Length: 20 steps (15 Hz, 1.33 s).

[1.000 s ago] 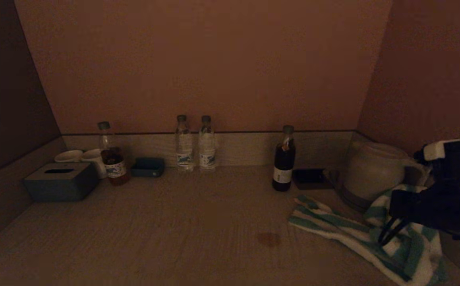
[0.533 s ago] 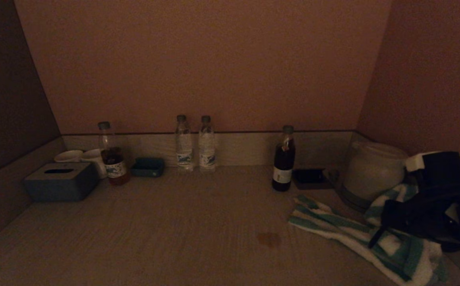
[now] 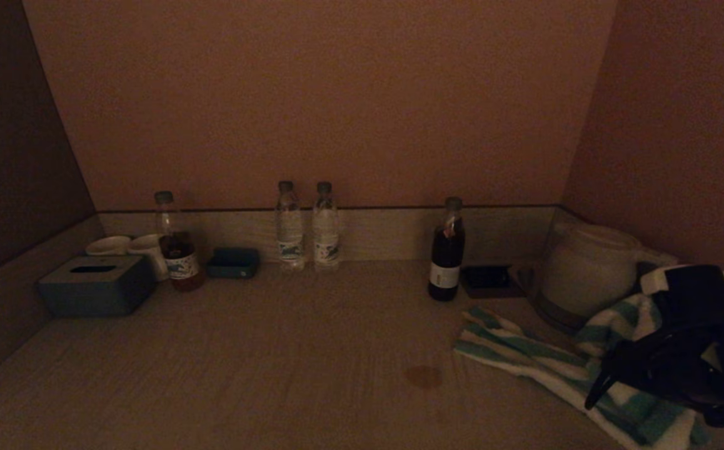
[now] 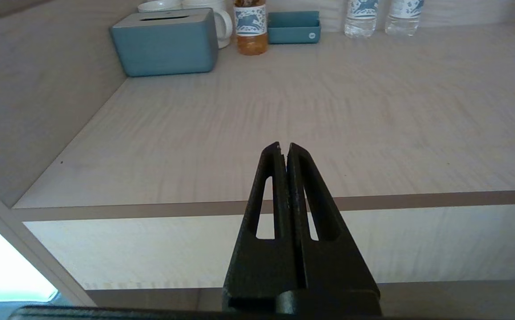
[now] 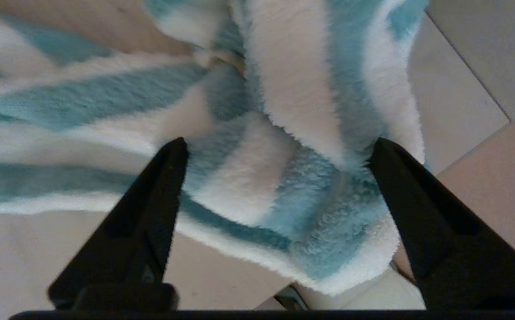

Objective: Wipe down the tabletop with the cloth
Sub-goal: Pick up the tablecloth

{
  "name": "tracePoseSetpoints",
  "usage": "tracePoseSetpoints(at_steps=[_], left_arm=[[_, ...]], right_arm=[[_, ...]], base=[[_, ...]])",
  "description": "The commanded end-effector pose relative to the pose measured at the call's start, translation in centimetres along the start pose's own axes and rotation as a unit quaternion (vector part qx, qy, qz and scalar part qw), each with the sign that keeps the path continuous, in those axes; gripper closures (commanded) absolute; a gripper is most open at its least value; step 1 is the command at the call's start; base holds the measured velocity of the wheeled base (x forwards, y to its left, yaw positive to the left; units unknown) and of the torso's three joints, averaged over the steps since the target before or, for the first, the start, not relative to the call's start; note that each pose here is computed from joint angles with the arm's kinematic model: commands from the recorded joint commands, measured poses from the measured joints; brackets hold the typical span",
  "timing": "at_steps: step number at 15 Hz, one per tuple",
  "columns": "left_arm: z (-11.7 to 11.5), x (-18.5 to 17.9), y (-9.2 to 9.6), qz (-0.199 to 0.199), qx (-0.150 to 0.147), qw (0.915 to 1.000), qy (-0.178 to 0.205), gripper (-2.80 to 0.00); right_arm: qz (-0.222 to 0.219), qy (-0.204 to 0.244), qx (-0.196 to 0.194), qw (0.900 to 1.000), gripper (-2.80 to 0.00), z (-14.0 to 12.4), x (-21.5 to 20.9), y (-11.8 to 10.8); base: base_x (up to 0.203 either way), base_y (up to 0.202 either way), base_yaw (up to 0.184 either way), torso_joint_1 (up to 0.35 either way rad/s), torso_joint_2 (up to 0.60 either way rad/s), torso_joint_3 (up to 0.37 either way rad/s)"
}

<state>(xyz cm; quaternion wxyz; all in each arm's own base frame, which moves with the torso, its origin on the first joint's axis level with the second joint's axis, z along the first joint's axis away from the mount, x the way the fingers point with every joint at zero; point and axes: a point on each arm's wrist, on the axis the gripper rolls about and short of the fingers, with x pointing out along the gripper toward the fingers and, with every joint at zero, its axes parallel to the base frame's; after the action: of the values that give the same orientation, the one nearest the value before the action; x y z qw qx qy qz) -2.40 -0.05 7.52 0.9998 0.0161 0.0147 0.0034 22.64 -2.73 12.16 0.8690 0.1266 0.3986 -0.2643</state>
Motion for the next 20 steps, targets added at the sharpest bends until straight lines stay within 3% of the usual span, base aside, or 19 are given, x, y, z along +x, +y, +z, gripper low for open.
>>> tracePoseSetpoints(at_steps=[1,10,11,20], left_arm=[[0.0,0.0,0.0,0.000,0.000,1.0000,0.001,0.00],[0.0,0.0,0.0,0.000,0.000,1.0000,0.001,0.00],[0.0,0.0,0.0,0.000,0.000,1.0000,0.001,0.00],[0.0,0.0,0.0,0.000,0.000,1.0000,0.001,0.00]], right_arm=[[-0.009,0.011,0.003,1.000,-2.80,-0.3,0.4,-0.3],[-0.019,0.047,0.010,0.999,-2.80,-1.6,1.8,-0.4],[-0.019,0.047,0.010,0.999,0.00,-1.6,1.9,-0.4],[0.000,0.030,0.014,0.999,0.00,-1.9,3.4,0.2]], base=[[0.000,0.000,0.000,0.000,0.00,0.000],[0.000,0.000,0.000,0.000,0.00,0.000],[0.000,0.000,0.000,0.000,0.00,0.000],[0.000,0.000,0.000,0.000,0.00,0.000]])
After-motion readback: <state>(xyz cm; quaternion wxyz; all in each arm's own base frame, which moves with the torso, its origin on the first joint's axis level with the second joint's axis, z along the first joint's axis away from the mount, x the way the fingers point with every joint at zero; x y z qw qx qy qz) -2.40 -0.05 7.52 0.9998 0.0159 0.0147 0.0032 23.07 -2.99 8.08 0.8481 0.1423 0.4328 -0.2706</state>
